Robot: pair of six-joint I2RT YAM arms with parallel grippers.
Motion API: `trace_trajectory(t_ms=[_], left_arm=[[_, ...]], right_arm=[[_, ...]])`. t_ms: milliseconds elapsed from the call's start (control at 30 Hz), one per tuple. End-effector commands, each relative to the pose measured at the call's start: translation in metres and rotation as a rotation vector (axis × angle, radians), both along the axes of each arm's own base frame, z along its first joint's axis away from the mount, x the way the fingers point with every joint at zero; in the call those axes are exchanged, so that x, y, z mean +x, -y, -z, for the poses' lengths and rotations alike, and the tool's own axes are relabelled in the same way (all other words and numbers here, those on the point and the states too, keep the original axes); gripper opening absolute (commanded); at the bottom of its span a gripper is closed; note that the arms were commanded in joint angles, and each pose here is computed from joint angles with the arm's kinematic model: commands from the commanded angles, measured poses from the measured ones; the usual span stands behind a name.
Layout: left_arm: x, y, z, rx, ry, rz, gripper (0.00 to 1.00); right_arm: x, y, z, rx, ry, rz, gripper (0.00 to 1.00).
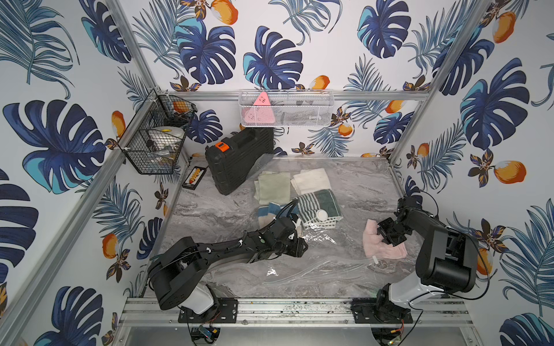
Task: Place the folded towel into the vacuum bag
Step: Pick up the towel from the center of the board, then place the towel in the vacuum bag.
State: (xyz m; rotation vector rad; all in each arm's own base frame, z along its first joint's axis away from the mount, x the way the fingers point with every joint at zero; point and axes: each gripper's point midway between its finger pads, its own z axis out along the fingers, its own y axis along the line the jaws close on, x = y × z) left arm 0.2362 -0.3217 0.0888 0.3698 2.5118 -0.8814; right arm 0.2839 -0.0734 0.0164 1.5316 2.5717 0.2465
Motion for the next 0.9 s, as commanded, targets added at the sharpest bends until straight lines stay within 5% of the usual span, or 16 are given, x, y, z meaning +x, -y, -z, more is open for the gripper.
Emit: trace_trajectory(t_ms=[0, 233, 567, 867], left_arm=[[-0.003, 0.002, -0.009, 0.011, 0.030, 0.033, 0.59], [-0.006, 0.002, -0.009, 0.022, 0.055, 0.046, 0.60], [-0.011, 0.009, -0.001, 0.031, 0.039, 0.076, 0.60], [-0.017, 0.014, -0.004, 0.027, 0.045, 0.098, 0.60]], right_arm=[[0.014, -0.009, -0.012, 0.035, 0.089, -0.058, 0.20], [0.025, -0.003, -0.073, -0.056, 0.209, -0.098, 0.06], [0.041, -0.044, -0.137, -0.144, 0.326, -0.266, 0.04], [0.068, -0.064, -0.137, -0.065, 0.336, -0.331, 0.03]])
